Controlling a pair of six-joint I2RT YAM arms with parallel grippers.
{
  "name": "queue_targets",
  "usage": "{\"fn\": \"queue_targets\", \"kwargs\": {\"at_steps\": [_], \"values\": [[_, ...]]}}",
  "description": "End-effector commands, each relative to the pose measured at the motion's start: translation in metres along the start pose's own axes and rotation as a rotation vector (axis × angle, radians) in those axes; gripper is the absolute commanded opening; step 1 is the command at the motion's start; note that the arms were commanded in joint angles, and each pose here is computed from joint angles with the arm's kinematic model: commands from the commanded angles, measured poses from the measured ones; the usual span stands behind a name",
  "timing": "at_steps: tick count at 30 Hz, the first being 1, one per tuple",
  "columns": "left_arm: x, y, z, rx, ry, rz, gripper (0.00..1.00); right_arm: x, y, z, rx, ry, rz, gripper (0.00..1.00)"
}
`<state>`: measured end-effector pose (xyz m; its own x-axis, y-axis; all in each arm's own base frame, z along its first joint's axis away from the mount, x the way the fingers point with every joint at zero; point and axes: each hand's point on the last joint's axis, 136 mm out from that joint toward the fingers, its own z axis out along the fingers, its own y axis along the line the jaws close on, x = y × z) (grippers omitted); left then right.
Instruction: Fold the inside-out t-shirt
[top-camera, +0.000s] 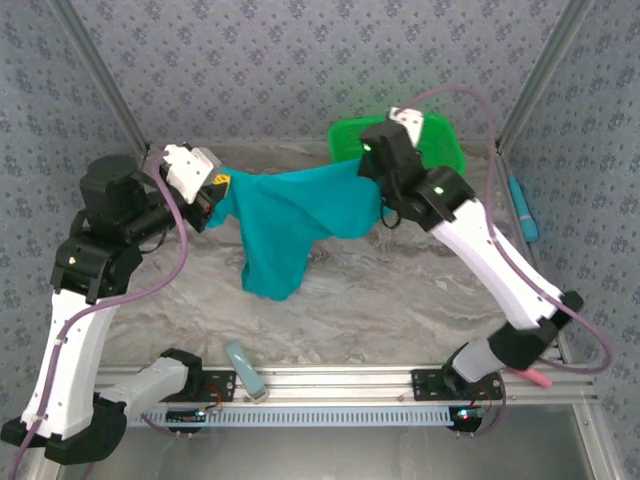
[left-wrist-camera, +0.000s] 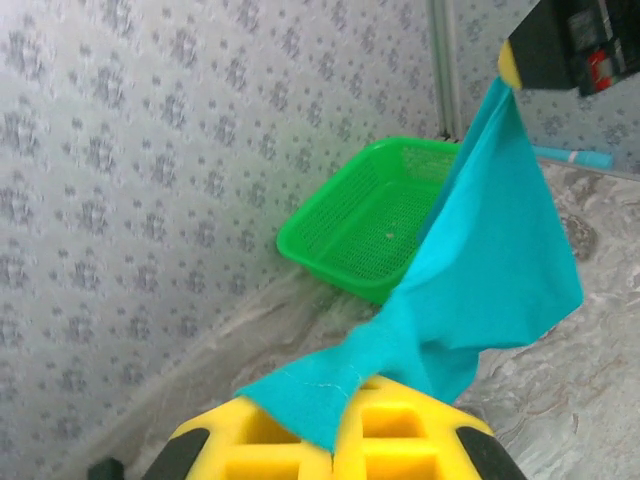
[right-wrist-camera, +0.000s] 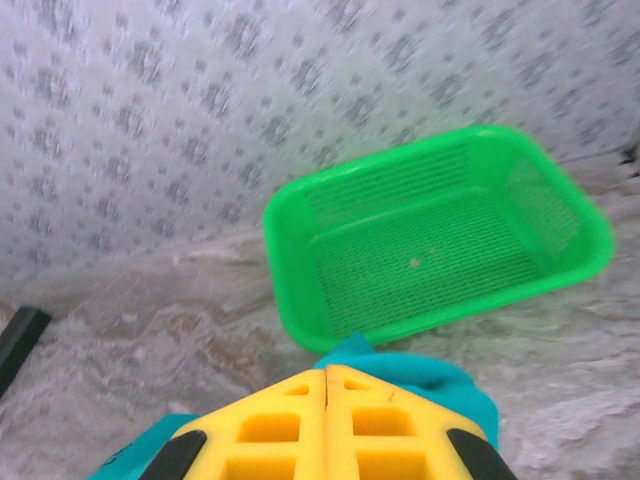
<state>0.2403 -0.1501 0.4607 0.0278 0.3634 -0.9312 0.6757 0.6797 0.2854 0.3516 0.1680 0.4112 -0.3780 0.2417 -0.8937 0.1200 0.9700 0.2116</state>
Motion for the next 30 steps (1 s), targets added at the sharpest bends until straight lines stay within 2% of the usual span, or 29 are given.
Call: {"fn": "queue_targets", "kwargs": {"at_steps": [1, 4, 6, 10, 13, 16, 19, 24, 26, 30], "values": [[-0.014, -0.026, -0.017, 0.128, -0.043, 0.121, 0.00, -0.018, -0.049, -0.040, 0.091, -0.093, 0.045, 0.00], [-0.018, -0.049, -0.025, 0.258, -0.073, 0.132, 0.00, -0.015, -0.047, -0.071, -0.052, -0.096, 0.018, 0.00], [-0.013, -0.054, -0.023, 0.288, -0.062, 0.106, 0.00, 0.000, -0.047, -0.081, -0.120, -0.040, 0.037, 0.00], [0.014, -0.047, -0.010, 0.236, 0.020, 0.079, 0.00, 0.046, -0.049, -0.070, -0.121, 0.100, 0.053, 0.00], [0.031, -0.032, -0.005, 0.141, 0.077, 0.081, 0.00, 0.061, -0.043, -0.058, -0.131, 0.118, 0.072, 0.00], [0.028, -0.009, -0.008, 0.001, 0.082, 0.110, 0.00, 0.053, -0.034, -0.050, -0.129, 0.105, 0.035, 0.00], [0.011, 0.005, -0.015, -0.064, 0.060, 0.156, 0.00, 0.032, -0.021, -0.048, -0.142, 0.080, -0.040, 0.00], [-0.009, 0.000, -0.024, -0.017, 0.039, 0.201, 0.00, 0.001, 0.000, -0.065, -0.219, 0.025, -0.110, 0.00], [-0.015, -0.005, -0.033, -0.006, 0.017, 0.214, 0.00, -0.002, 0.001, -0.078, -0.220, -0.004, -0.153, 0.00], [-0.037, -0.030, -0.066, 0.071, -0.078, 0.225, 0.00, 0.004, 0.013, -0.117, -0.312, -0.037, -0.216, 0.00]]}}
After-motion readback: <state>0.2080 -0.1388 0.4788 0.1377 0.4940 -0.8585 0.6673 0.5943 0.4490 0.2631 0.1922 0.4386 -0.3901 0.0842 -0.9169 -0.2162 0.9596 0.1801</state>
